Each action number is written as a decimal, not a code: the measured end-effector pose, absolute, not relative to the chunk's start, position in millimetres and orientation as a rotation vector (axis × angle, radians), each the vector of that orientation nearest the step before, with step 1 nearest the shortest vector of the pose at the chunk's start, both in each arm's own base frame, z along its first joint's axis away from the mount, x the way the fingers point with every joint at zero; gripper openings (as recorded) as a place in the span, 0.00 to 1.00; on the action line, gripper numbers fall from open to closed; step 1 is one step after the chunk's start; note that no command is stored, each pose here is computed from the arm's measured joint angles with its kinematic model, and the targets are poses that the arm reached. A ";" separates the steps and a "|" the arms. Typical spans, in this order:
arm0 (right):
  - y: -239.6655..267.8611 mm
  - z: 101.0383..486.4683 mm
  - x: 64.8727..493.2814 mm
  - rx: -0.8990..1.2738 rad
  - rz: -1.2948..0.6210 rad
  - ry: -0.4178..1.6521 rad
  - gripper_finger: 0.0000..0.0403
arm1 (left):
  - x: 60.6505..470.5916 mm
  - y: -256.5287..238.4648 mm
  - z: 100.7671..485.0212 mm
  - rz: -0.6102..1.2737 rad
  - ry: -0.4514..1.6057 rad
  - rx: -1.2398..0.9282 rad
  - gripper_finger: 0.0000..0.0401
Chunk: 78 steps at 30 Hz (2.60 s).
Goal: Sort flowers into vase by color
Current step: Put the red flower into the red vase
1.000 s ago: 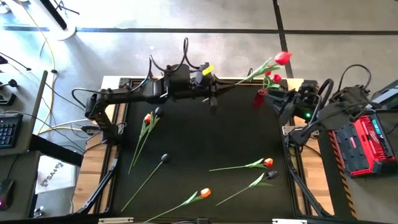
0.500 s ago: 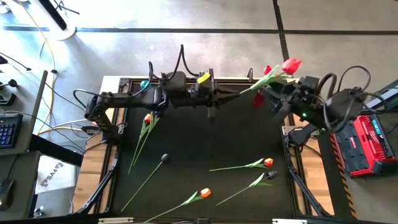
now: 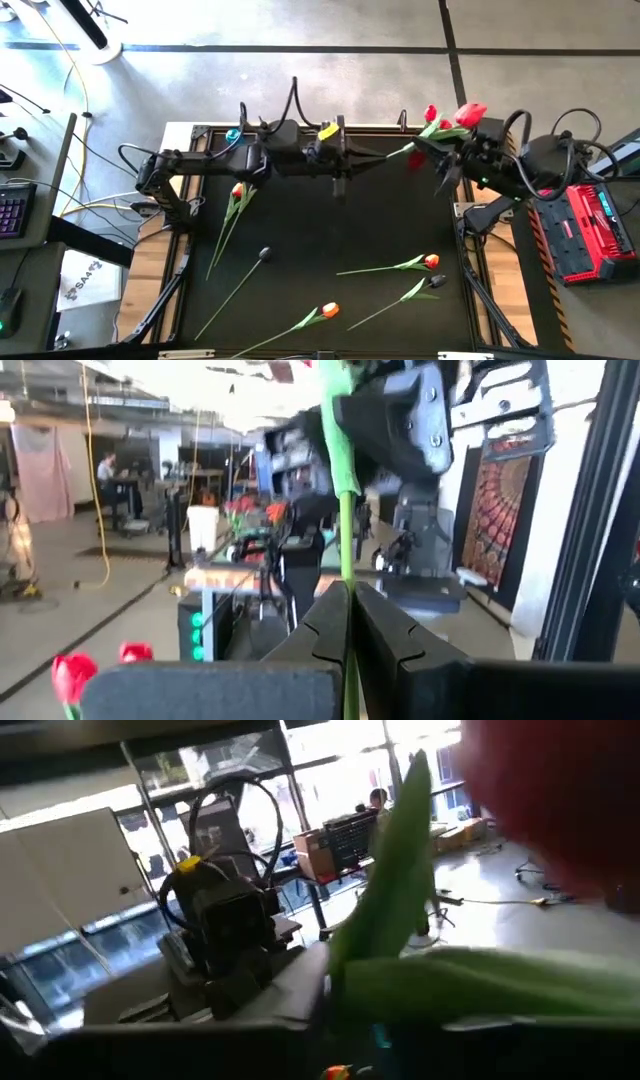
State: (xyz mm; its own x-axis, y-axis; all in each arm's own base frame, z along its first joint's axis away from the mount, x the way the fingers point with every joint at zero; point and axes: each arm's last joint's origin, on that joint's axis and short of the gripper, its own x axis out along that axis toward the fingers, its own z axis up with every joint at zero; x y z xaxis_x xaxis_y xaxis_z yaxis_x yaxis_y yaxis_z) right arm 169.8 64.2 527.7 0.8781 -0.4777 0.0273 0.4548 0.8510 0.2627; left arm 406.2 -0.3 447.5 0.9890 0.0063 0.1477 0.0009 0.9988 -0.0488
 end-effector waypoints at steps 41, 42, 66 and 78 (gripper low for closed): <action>-23.2 478.8 40.1 0.144 -1.184 0.186 0.00 | 405.2 11.9 416.7 0.078 0.169 -0.179 0.26; -23.4 475.1 40.2 0.164 -1.188 0.216 0.00 | 405.3 11.9 417.0 0.078 0.165 -0.181 0.26; -61.1 430.2 98.2 0.384 -1.443 0.319 0.00 | 404.2 38.9 420.9 0.085 0.118 -0.373 0.26; -87.5 426.5 130.7 0.303 -1.404 0.434 0.00 | 402.2 37.3 409.5 0.095 0.238 -0.362 0.26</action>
